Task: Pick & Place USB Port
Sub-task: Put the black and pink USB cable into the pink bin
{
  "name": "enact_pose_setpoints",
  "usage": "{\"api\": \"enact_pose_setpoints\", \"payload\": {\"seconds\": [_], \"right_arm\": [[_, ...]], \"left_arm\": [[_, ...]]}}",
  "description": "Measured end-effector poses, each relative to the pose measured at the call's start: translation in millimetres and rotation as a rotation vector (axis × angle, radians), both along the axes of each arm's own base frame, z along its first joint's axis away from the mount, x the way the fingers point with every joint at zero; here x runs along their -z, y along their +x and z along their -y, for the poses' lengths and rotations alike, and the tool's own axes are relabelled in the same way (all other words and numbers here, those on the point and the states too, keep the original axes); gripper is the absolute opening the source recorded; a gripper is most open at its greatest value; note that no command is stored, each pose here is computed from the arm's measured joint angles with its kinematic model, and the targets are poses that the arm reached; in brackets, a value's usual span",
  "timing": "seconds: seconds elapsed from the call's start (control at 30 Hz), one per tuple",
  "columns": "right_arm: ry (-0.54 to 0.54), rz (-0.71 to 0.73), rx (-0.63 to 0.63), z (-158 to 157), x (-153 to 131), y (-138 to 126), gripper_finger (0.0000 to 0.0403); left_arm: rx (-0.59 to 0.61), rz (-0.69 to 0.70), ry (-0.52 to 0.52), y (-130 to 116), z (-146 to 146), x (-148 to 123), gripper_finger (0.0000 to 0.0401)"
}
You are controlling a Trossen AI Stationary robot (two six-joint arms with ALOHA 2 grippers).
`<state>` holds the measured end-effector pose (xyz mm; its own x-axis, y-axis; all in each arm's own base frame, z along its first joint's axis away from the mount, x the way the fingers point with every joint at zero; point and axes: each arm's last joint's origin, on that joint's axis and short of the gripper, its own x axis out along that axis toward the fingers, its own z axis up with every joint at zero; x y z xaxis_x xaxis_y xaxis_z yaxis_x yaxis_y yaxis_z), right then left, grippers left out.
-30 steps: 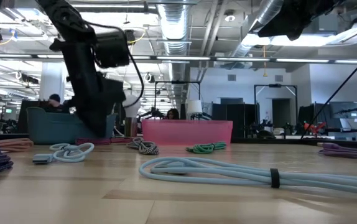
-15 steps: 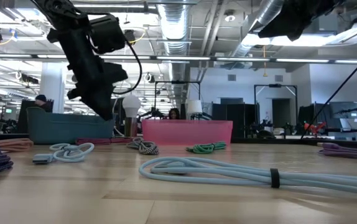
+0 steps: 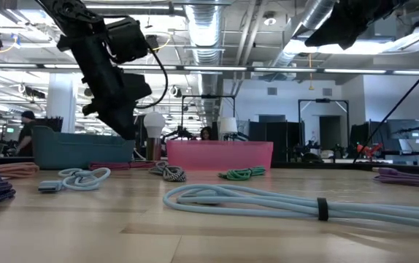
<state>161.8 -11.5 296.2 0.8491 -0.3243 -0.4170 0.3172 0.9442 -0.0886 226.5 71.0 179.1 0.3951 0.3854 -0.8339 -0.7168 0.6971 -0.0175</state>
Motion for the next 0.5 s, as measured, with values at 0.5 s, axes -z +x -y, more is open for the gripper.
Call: {"api": "enact_pose_setpoints", "payload": {"seconds": [0.5], "right_arm": [[0.000, 0.001, 0.006, 1, 0, 0, 0.0001]], "left_arm": [[-0.049, -0.103, -0.073, 2, 1, 22, 0.0106]]}}
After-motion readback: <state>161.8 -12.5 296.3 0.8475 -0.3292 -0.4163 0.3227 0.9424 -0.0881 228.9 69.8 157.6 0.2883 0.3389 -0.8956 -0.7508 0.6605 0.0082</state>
